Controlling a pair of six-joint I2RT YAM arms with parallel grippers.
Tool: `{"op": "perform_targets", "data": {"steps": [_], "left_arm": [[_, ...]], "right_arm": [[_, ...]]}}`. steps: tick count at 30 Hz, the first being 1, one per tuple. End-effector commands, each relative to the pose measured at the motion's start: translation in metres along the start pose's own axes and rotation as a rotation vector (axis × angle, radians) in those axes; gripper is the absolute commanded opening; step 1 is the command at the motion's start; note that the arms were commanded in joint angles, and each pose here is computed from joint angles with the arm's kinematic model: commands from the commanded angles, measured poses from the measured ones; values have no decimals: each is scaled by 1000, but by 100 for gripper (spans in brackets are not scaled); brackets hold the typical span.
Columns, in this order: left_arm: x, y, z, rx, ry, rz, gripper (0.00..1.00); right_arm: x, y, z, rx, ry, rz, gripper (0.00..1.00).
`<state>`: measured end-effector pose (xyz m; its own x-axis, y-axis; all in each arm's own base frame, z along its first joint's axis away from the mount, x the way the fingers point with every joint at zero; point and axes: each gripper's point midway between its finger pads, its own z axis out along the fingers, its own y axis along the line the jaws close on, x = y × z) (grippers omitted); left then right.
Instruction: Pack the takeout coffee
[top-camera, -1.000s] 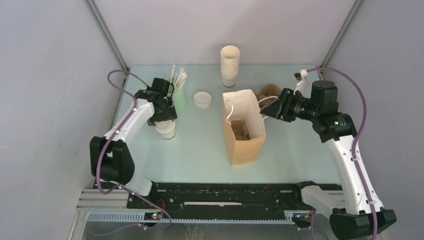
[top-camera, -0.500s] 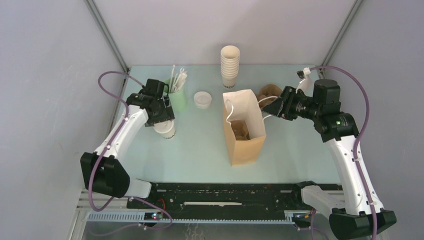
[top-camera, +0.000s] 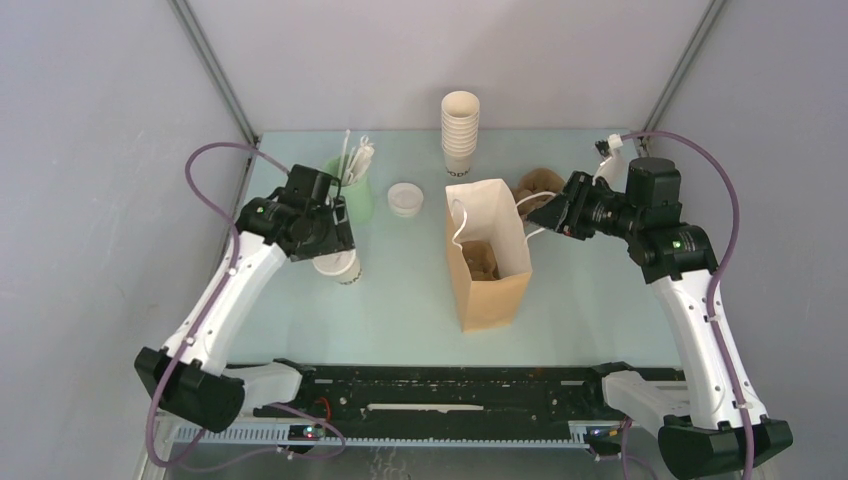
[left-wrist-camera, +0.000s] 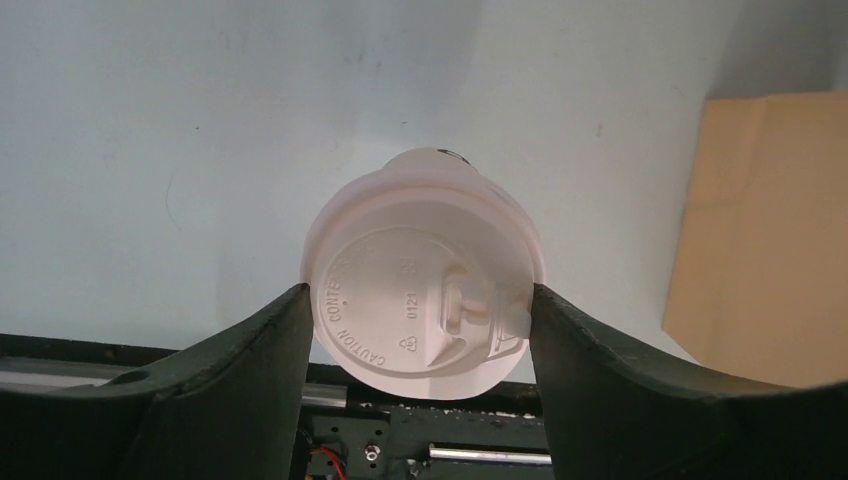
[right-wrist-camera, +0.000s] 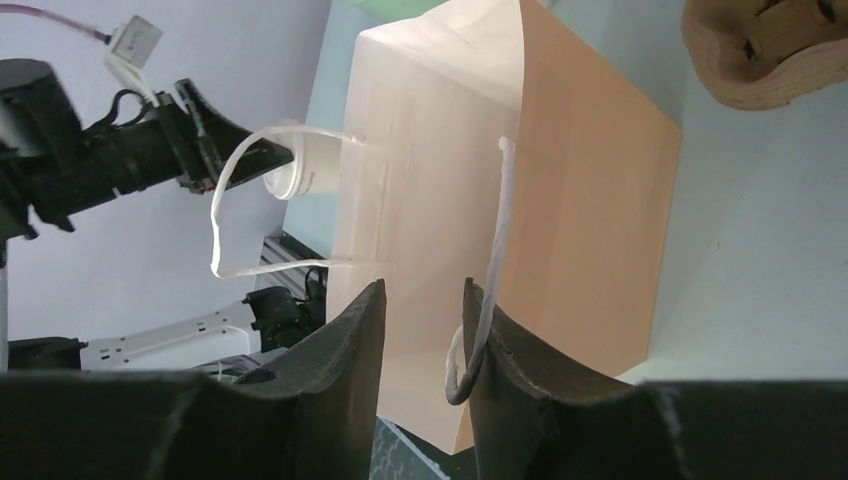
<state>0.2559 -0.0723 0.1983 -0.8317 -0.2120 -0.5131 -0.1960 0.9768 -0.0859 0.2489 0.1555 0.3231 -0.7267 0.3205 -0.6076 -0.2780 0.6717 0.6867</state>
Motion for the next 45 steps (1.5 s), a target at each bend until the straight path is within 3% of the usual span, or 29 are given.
{"op": "perform_targets", "data": {"steps": [1,8,16,22,29,35,42,45], "left_arm": [[-12,-17,-51,107,-90,-3,58],[0,-20,-87,206,-142,30,58],[22,-3,-113,251,-167,36,57],[37,8,-127,283,-180,29,58],[51,18,-140,321,-217,12,58],[55,22,-146,337,-240,15,58],[56,23,-146,345,-251,50,58],[59,21,-145,356,-240,72,59]], "right_arm": [[-17,15,-8,-24,-57,-32,41],[-23,22,-8,-41,-72,2,23],[-43,84,-12,-253,-107,-96,1],[-39,131,2,-446,-49,-261,0],[62,143,20,-679,343,-450,0],[101,137,12,-746,519,-389,0],[120,104,15,-581,654,-223,0],[117,96,17,-540,630,-202,0]]}}
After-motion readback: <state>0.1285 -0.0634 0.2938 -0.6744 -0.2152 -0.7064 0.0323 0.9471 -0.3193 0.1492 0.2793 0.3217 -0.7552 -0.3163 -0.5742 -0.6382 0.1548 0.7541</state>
